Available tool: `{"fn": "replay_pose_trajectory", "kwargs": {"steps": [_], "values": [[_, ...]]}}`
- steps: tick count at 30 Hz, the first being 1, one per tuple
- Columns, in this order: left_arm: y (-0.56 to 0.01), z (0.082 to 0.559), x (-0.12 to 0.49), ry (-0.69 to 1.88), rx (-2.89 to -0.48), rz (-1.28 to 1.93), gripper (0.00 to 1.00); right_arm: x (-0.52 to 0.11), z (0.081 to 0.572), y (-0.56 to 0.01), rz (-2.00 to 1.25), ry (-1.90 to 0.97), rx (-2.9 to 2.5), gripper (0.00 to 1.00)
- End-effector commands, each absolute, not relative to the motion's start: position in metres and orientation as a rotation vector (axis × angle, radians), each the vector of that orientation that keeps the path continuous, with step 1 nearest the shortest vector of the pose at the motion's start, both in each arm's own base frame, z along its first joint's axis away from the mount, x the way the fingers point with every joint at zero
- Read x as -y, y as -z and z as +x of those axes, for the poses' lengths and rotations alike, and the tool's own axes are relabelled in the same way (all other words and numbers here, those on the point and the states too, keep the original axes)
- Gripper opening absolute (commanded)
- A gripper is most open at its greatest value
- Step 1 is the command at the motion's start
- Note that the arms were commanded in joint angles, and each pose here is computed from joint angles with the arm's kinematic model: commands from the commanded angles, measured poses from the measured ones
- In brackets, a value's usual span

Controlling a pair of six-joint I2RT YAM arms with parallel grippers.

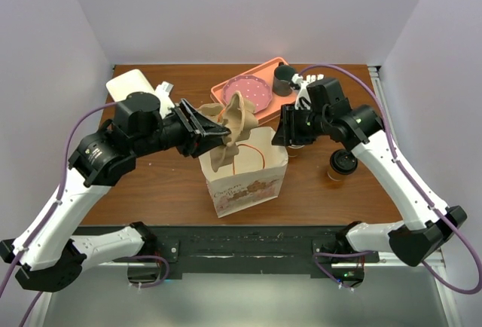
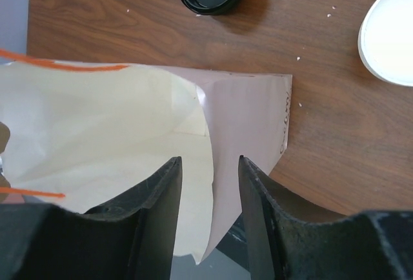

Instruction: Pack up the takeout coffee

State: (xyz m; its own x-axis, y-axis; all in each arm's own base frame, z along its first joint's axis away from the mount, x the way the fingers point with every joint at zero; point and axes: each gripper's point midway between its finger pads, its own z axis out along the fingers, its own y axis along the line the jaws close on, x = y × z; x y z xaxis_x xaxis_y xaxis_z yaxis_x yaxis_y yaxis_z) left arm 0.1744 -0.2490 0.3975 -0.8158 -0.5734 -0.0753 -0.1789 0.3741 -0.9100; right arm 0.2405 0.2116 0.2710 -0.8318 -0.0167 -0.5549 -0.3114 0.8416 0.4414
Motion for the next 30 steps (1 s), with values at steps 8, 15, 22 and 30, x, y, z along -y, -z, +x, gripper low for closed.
{"fn": "replay_pose_trajectory", "kwargs": {"steps": [8, 15, 22, 30], "values": [[-0.408, 0.174, 0.24, 1.402, -2.194, -0.594, 0.21, -0.225, 0.216, -0.37, -0.459, -0.94, -2.092, 0.62], [-0.402, 0.173, 0.238, 1.368, -2.219, -0.576, 0.21, -0.243, 0.163, -0.428, -0.759, -1.212, -1.606, 0.63], [-0.394, 0.172, 0.237, 1.317, -2.251, -0.54, 0.21, -0.248, 0.153, -0.41, -0.908, -1.205, -1.47, 0.63], [-0.39, 0.177, 0.239, 1.296, -2.254, -0.525, 0.21, -0.254, 0.161, -0.389, -1.009, -1.115, -1.476, 0.61]]}}
